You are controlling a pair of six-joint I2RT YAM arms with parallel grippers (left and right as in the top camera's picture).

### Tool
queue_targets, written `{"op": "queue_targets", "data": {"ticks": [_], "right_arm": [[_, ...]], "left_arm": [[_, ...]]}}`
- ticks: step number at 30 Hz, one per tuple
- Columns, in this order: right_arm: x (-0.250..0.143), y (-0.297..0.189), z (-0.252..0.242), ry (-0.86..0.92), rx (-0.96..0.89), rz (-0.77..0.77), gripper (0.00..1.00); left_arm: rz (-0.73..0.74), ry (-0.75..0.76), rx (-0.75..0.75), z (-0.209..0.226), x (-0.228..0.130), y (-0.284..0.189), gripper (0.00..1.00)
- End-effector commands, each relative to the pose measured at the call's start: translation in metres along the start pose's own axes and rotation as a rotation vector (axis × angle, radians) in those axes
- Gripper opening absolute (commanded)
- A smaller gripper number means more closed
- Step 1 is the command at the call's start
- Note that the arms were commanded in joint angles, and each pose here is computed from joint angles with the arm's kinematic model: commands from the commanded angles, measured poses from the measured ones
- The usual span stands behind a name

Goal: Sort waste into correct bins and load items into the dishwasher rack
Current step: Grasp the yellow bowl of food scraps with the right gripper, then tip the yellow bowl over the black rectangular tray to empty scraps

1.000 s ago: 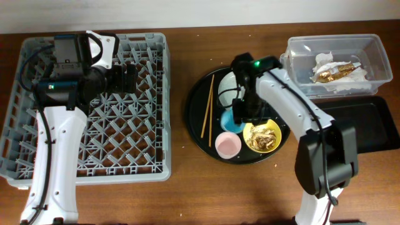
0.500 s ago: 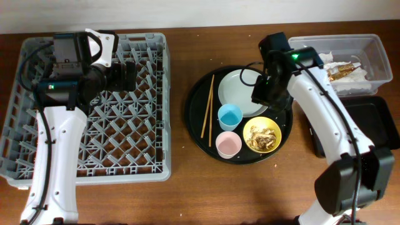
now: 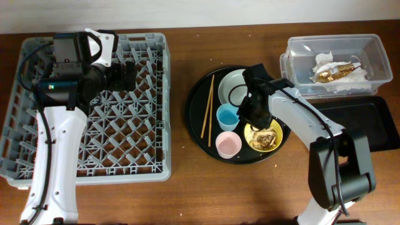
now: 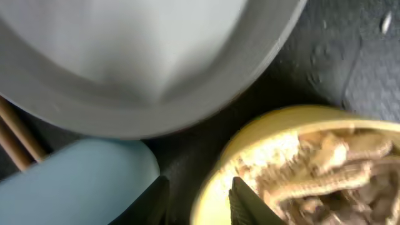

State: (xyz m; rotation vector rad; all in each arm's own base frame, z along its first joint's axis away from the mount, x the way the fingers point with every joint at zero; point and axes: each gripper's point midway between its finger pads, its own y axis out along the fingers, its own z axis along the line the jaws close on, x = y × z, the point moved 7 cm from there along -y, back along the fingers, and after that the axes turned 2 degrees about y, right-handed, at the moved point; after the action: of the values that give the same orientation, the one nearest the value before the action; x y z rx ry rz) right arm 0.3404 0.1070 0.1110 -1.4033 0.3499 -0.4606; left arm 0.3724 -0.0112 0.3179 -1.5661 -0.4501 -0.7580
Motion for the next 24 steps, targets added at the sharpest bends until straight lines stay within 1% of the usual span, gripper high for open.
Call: {"op": "queue_targets", "data": {"ticks": [1,3,4,5,6,8,10,12,14,16,17,19,22,24], "right_arm": [[-0.007,-0.003,-0.002,-0.088,-0.008,0.042,0.33],[-0.009,-0.002,-0.005,-0.143,-0.024,0.054,0.32],[-0.011,0.001,-0.009,-0.142,-0.043,0.052,0.27],[-0.014,0.007,-0.014,-0.141,-0.058,0.062,0.26],[-0.017,0.01,-0.018,-0.14,-0.072,0.07,0.23],[-0.017,0.011,-0.02,-0.14,-0.089,0.063,0.11],[-0.016,0.011,-0.021,-0.139,-0.095,0.056,0.04],[-0.015,0.011,-0.022,-0.139,-0.1,0.052,0.04],[-0.013,0.007,-0.019,-0.18,-0.093,0.048,0.04],[-0.005,-0.018,-0.008,-0.227,-0.074,0.029,0.04],[0.002,-0.045,0.0,-0.269,-0.056,0.008,0.04],[0.01,-0.082,0.002,-0.291,-0.039,-0.022,0.04],[0.023,-0.13,-0.02,-0.246,-0.007,-0.076,0.04],[0.03,-0.159,-0.044,-0.219,0.059,-0.128,0.04]], "left_arm": [[-0.013,0.016,0.004,0.002,0.005,-0.001,0.99],[-0.015,0.016,0.005,0.002,0.005,-0.001,0.99],[-0.017,0.016,0.005,0.002,0.006,-0.001,0.99],[-0.017,0.016,0.005,0.002,0.006,-0.001,0.99],[-0.017,0.016,0.004,0.002,0.006,-0.001,0.99],[-0.018,0.016,0.005,0.002,0.006,-0.001,0.99],[-0.018,0.017,0.004,0.002,0.006,-0.001,0.99],[-0.018,0.016,0.005,0.002,0.006,-0.001,0.99],[-0.018,0.016,0.005,0.002,0.006,-0.001,0.99],[-0.018,0.016,0.005,0.002,0.006,-0.001,0.99],[-0.018,0.016,0.005,0.002,0.006,-0.001,0.99],[-0.017,0.016,0.004,0.002,0.006,-0.001,0.99],[-0.017,0.017,0.005,0.002,0.006,-0.001,0.99],[-0.017,0.016,0.005,0.002,0.006,-0.001,0.99]]}}
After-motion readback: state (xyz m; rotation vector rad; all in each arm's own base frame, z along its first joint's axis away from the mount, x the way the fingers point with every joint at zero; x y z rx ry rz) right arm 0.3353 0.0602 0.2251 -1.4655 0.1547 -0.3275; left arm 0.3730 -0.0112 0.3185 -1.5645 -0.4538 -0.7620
